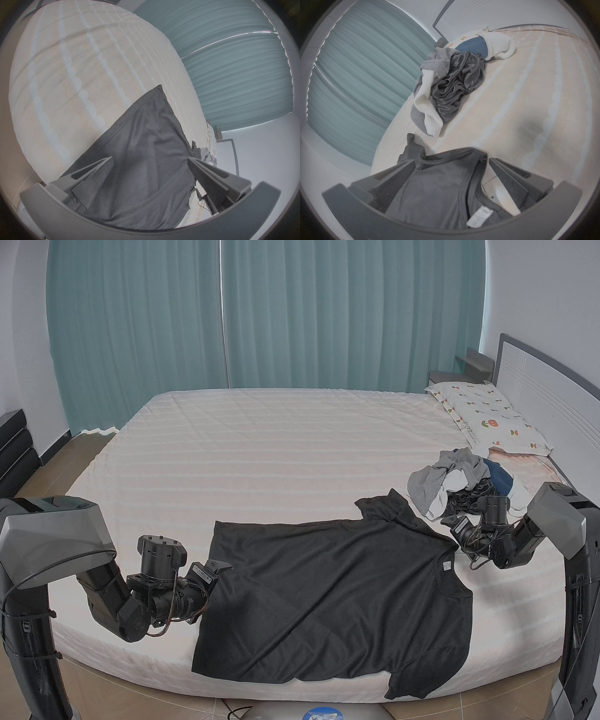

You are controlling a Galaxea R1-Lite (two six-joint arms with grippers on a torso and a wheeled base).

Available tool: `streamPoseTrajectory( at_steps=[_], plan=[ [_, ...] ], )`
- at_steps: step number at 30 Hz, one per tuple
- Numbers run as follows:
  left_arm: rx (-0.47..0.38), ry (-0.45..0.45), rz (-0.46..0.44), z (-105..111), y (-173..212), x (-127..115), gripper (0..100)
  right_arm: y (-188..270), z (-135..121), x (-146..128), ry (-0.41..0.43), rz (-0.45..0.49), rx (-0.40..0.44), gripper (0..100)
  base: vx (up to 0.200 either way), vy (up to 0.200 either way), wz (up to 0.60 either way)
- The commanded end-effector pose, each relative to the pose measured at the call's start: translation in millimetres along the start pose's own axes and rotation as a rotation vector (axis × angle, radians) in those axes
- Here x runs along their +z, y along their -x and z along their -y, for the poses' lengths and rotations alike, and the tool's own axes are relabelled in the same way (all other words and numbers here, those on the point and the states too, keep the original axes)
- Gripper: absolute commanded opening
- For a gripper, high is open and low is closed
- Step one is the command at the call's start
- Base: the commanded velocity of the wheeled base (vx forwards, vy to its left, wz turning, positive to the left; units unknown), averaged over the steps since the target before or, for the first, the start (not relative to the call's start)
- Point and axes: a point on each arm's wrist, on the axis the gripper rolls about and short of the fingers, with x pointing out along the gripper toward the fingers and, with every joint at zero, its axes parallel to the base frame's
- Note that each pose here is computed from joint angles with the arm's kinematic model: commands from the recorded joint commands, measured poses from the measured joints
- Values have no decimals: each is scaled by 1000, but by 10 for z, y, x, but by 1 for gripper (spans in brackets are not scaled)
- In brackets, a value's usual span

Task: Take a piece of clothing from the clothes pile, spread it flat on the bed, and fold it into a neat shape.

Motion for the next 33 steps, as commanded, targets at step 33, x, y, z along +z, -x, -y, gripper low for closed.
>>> streamPoseTrajectory(
  at_steps=[33],
  plan=[
    [36, -47, -20, -71, 51, -33, 100, 1530, 818, -561, 251, -332, 53, 100, -73, 0, 0]
  ],
)
